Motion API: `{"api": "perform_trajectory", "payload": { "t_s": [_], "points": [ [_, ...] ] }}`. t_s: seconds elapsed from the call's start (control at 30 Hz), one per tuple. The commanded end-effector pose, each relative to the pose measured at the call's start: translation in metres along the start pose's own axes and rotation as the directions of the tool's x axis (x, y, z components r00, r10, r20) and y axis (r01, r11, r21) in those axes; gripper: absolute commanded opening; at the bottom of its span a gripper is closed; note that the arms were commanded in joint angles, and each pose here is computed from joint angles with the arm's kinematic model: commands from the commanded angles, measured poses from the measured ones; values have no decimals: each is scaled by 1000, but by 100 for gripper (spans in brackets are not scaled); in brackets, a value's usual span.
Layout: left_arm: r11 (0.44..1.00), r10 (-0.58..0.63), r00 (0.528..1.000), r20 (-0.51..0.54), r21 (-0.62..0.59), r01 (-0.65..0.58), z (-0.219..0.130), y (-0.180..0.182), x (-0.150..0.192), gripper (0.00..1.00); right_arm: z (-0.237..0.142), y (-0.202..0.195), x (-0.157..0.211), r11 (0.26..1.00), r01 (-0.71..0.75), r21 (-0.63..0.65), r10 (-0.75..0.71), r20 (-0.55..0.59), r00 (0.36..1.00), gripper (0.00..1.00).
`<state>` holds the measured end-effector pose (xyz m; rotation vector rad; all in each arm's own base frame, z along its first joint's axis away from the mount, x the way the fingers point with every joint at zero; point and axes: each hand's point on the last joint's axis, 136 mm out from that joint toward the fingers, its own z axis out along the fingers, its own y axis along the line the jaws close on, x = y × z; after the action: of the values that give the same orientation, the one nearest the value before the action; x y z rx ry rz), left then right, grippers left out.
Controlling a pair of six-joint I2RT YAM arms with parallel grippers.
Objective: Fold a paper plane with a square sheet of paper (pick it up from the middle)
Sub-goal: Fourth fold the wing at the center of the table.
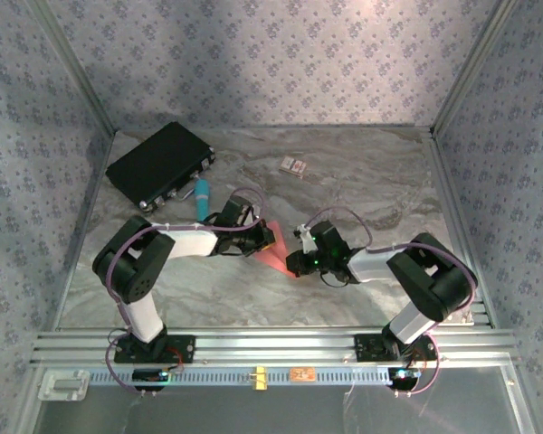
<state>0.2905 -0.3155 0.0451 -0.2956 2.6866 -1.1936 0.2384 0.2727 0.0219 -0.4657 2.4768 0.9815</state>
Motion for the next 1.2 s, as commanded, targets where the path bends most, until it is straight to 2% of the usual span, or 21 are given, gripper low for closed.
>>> {"api": "perform_trajectory", "payload": {
  "t_s": [0.0, 0.8, 1.17],
  "points": [
    [1000, -3, 1000, 23, 10, 3, 3, -7, -10, 3, 5, -21, 30, 995, -63, 77, 72, -111, 991, 7],
    [1000, -17, 1000, -7, 9, 18, 9, 2, -13, 7, 4, -22, 35, 991, -109, 75, 119, -148, 982, 7],
    [1000, 14, 999, -35, 14, -14, 13, -4, -7, 10, 4, -26, 38, 984, -156, 89, 169, -166, 971, 5]
  ]
}}
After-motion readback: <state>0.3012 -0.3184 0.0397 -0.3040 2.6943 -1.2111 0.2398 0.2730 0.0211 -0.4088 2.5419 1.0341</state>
